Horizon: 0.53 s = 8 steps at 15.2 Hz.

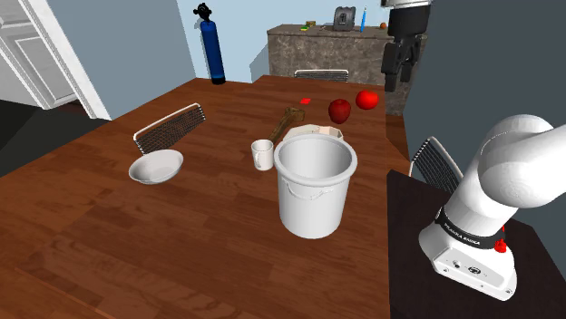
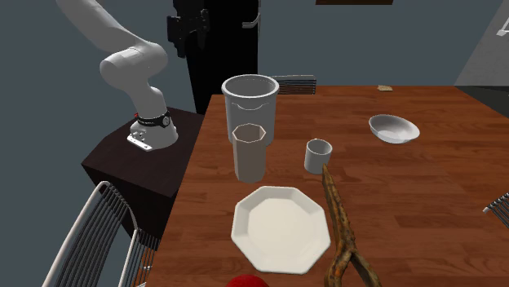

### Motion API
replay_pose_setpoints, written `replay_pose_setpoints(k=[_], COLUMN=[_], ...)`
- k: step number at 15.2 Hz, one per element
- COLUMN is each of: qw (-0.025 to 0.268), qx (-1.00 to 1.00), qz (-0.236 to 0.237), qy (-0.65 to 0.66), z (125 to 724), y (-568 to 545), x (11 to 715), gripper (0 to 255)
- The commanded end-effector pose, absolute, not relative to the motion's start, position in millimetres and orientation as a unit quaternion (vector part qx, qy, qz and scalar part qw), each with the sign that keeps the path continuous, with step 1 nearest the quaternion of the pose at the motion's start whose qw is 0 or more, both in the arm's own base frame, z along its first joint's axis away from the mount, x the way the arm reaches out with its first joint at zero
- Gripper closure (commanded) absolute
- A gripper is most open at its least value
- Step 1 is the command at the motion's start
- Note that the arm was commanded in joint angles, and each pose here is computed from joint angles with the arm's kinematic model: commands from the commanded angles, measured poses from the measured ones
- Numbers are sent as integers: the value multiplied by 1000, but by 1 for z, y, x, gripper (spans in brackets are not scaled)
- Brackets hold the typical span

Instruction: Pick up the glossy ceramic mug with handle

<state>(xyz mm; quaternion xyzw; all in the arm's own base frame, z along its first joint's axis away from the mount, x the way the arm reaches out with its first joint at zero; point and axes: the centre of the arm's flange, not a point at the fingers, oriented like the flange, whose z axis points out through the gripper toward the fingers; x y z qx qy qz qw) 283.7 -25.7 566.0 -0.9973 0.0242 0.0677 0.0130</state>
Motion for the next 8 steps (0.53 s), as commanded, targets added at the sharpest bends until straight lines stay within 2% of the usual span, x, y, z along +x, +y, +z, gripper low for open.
replay_pose_setpoints(k=[1,8], qw=[13,17], qx=[-997,-997], qz=[68,70], qy=[24,15], z=[566,513], y=[-26,-21], x=[284,360], gripper=[0,0])
